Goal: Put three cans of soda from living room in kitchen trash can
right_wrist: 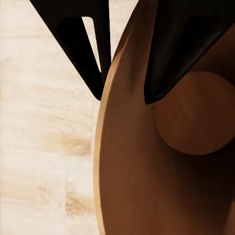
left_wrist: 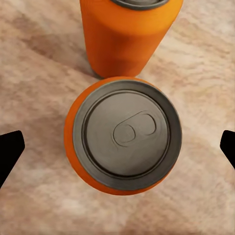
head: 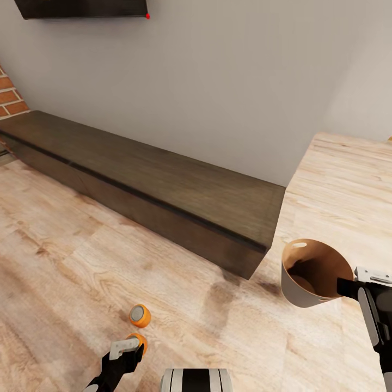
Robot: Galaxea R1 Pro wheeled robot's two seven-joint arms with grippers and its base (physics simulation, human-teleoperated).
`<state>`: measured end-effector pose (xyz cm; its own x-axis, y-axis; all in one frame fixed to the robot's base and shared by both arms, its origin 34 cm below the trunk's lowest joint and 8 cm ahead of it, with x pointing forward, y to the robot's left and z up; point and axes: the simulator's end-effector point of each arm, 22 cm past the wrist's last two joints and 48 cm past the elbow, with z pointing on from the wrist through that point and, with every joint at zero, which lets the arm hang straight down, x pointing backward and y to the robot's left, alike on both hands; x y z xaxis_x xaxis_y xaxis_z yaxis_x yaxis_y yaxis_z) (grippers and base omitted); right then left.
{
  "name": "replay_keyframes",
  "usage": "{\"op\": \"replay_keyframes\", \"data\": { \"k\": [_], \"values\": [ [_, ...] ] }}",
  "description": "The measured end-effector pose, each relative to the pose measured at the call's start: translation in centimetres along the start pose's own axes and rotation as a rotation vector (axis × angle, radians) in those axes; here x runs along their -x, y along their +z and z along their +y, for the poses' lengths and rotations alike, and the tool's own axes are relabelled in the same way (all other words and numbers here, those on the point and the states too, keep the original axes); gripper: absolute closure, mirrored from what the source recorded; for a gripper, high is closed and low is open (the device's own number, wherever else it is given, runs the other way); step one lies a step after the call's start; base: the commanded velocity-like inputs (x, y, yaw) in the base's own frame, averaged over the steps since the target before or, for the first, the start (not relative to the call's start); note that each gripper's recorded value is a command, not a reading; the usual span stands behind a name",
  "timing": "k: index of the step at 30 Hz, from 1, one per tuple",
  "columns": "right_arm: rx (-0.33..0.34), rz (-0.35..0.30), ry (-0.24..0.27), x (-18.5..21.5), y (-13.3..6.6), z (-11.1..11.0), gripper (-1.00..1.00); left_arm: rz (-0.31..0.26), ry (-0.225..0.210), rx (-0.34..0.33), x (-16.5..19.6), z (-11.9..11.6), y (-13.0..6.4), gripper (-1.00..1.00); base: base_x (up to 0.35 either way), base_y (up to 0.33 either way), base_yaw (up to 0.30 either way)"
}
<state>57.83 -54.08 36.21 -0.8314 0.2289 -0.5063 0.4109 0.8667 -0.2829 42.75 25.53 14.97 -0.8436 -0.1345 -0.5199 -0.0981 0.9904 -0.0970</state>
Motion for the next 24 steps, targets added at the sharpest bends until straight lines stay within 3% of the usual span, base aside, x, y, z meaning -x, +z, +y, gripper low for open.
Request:
{"op": "replay_keyframes", "data": {
  "k": [24],
  "values": [
    [0.000, 0.002, 0.000, -0.08, 0.07, 0.03, 1.00, 0.002, 0.000, 0.000, -0.10, 0.02, 0.02, -1.00, 0.031, 0.000, 0.000]
  ]
}}
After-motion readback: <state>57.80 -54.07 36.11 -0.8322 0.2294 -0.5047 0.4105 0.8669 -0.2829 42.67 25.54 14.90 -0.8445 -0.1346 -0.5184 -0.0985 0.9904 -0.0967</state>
